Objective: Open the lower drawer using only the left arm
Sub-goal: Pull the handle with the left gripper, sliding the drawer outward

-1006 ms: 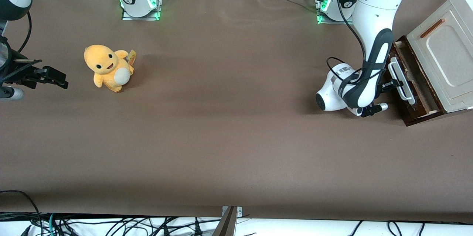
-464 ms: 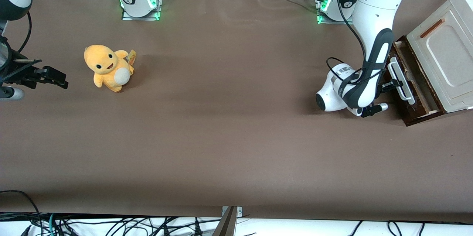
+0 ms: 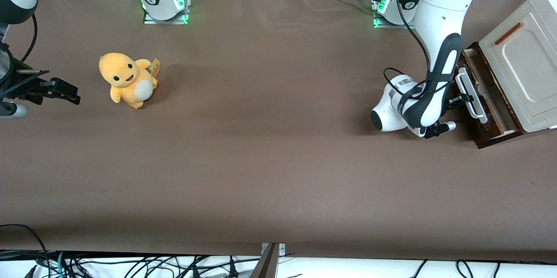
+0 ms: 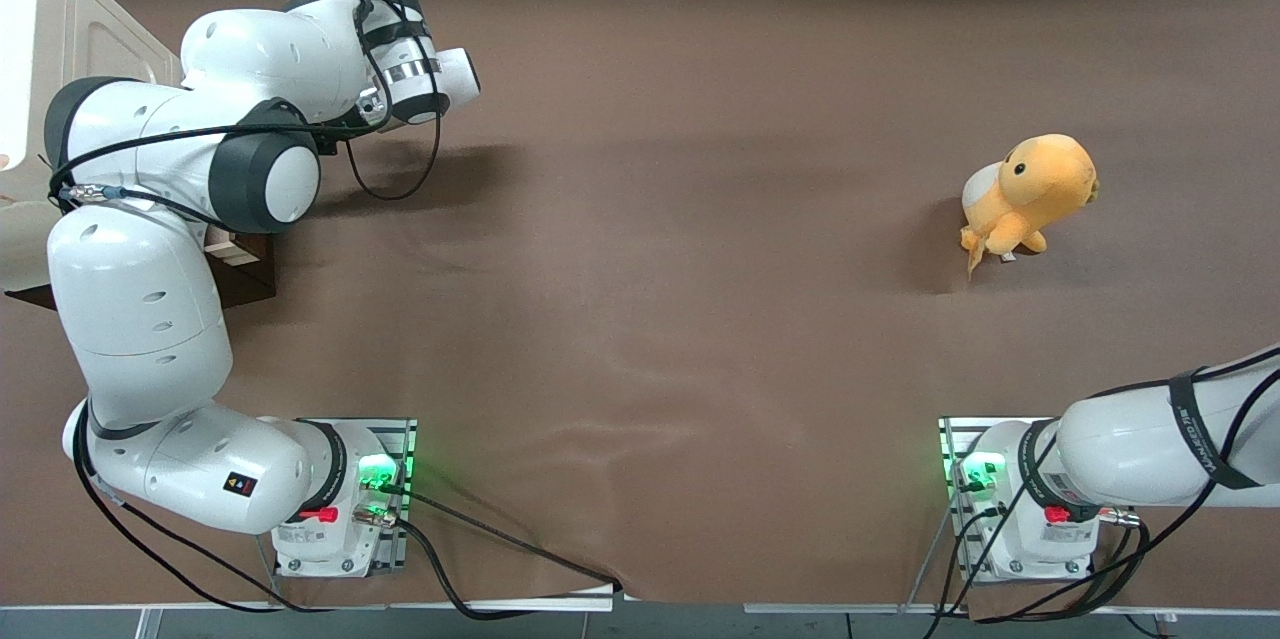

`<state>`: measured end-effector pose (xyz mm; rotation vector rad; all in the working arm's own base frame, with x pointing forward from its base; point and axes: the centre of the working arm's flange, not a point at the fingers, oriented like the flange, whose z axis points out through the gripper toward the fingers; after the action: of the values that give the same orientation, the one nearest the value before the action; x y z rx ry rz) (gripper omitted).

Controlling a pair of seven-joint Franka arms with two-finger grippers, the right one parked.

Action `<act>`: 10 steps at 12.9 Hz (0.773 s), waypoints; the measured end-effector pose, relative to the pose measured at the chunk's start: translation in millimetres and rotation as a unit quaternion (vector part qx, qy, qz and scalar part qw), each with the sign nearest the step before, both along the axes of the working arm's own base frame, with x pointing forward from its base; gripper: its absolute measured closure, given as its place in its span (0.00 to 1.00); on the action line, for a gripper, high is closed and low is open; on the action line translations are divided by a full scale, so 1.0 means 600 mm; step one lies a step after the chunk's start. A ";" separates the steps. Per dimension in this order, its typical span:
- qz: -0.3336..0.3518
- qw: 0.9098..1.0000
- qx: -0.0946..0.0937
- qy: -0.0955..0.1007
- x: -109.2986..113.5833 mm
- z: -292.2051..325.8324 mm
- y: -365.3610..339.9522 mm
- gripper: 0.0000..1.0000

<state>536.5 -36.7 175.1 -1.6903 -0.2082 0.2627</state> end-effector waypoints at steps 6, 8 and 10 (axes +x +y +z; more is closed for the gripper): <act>0.009 1.000 -0.003 0.003 -0.007 0.002 -0.023 0.81; 0.007 1.000 -0.002 0.004 -0.010 0.001 -0.033 0.81; 0.007 1.000 -0.002 0.004 -0.010 0.001 -0.033 0.81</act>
<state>530.3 -56.7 175.8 -1.6917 -0.2131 0.2811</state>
